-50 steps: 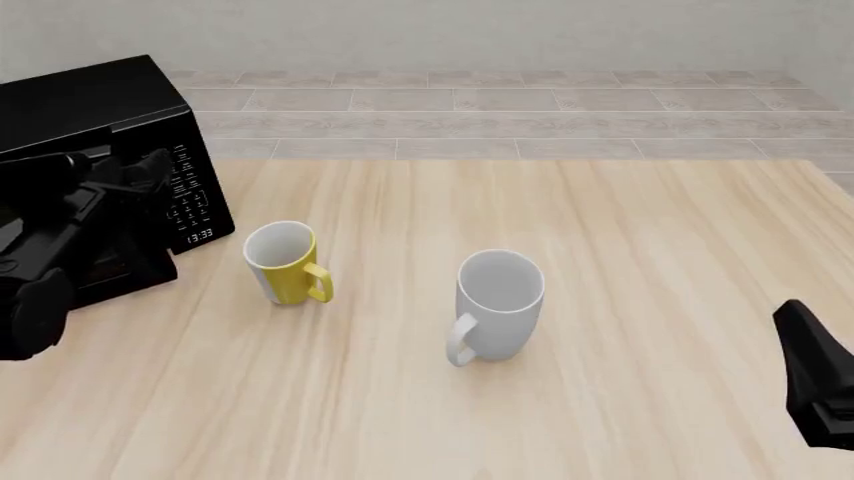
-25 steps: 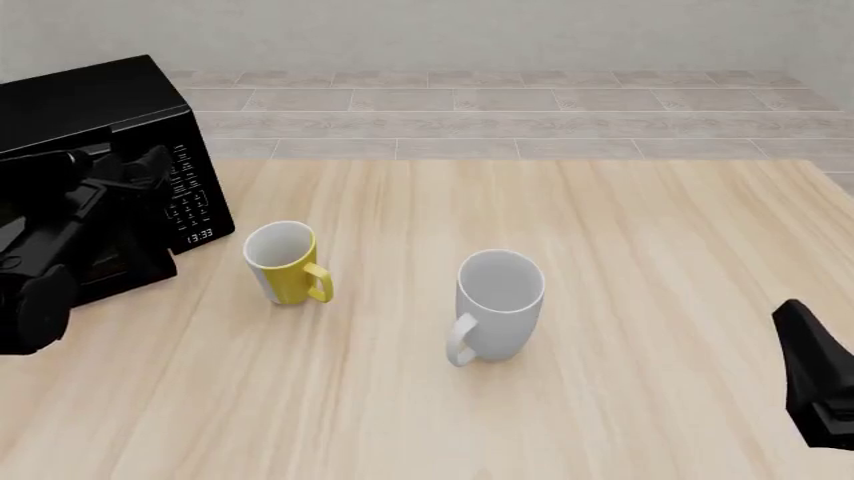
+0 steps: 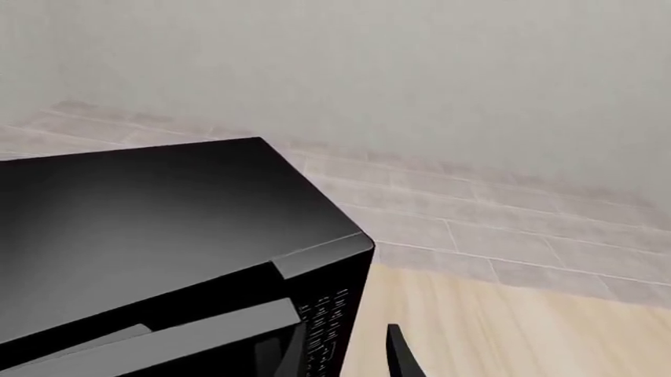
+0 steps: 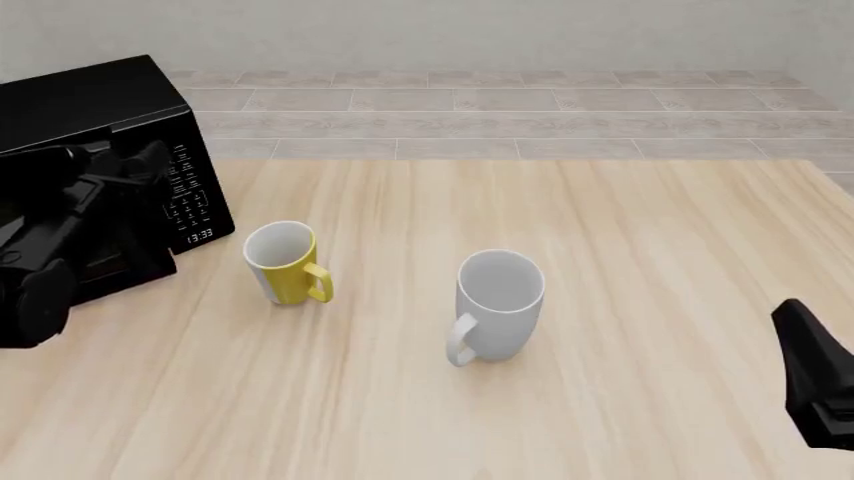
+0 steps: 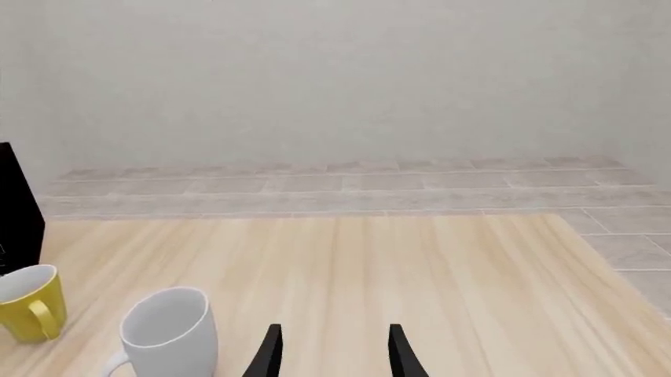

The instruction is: Close the microwave.

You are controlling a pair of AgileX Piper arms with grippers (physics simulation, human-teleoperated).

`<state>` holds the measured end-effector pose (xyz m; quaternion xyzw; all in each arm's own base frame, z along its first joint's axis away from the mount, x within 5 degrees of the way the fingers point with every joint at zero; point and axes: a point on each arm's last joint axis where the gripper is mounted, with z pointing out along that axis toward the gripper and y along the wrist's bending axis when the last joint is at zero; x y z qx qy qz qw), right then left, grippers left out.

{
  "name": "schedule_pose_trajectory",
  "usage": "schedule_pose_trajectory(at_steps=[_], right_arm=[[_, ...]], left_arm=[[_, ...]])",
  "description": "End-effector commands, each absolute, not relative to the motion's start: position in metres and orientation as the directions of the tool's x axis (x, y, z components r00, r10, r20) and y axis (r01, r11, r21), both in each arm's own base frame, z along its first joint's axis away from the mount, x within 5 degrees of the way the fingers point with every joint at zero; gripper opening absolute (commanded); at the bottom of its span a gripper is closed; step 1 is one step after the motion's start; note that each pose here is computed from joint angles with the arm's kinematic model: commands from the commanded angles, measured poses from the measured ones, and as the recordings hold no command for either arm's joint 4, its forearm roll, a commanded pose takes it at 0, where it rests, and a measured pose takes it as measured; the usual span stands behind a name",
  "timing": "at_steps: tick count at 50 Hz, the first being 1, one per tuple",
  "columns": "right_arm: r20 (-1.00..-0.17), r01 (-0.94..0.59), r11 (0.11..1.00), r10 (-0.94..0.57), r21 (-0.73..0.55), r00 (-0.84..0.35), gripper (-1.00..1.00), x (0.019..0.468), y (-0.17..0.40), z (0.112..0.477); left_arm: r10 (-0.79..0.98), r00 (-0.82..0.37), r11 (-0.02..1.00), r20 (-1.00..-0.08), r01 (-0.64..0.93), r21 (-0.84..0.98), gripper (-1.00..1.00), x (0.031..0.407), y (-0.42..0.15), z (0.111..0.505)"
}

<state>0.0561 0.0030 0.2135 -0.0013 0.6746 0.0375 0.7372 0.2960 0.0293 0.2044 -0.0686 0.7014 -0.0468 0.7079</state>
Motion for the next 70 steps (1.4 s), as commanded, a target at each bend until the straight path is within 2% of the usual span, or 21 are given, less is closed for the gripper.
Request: schedule_pose_trajectory(at_steps=[1, 70], right_arm=[[-0.994, -0.056, 0.997, 0.056, 0.051, 0.091, 1.0, 0.056, 0.003, 0.214], [-0.995, -0.065, 0.997, 0.056, 0.051, 0.088, 1.0, 0.056, 0.003, 0.214]], left_arm=[[-0.252, -0.271, 0.946, -0.929, -0.27, -0.178, 1.0, 0.288, 0.063, 0.15], [-0.271, -0.281, 0.932, -0.921, -0.317, -0.178, 1.0, 0.302, 0.081, 0.137]])
